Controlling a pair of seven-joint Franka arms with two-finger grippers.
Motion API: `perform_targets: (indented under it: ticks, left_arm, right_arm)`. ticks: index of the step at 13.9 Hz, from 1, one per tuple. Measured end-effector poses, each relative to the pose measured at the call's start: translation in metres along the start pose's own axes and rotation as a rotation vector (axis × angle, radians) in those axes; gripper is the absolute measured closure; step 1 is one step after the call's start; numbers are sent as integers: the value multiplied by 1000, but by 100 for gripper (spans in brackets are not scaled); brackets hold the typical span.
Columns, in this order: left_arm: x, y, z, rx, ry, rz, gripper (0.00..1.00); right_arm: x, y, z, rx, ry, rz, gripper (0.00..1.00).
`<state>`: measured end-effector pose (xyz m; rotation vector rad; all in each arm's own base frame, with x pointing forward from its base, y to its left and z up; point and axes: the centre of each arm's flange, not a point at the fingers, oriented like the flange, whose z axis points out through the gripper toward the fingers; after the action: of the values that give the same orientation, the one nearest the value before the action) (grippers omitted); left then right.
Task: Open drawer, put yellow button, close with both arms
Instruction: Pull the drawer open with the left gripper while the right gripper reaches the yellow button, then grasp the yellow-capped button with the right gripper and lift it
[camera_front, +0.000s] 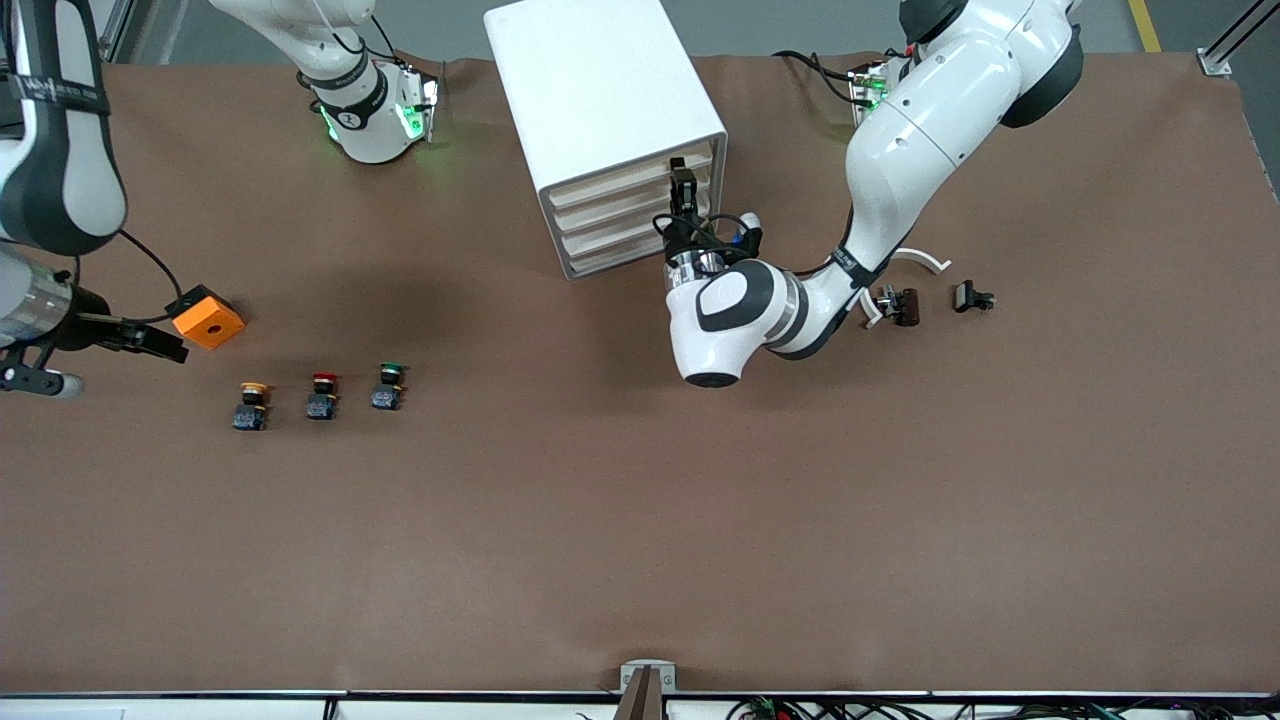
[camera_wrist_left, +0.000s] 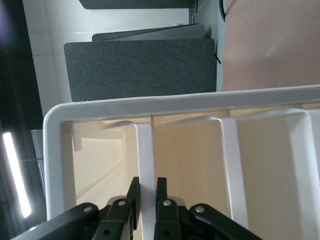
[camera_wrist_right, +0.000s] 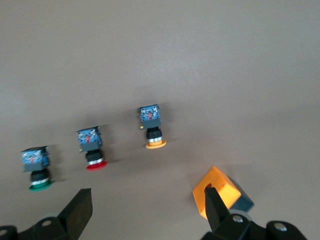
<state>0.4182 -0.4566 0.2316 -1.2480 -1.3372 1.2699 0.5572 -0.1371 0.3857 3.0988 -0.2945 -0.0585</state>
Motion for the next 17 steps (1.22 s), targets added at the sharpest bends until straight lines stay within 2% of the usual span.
perform_targets:
  ticks: [4, 10, 17]
  left_arm:
    - [1, 2, -3, -1, -9, -6, 85]
    - [14, 1, -32, -37, -49, -20, 84]
    - [46, 0, -91, -126, -137, -55, 84]
  right_arm:
    - [6, -3, 60, -7, 35, -65, 0]
    - [24, 2, 152, -24, 84, -77, 0]
    - [23, -4, 185, -21, 57, -90, 0]
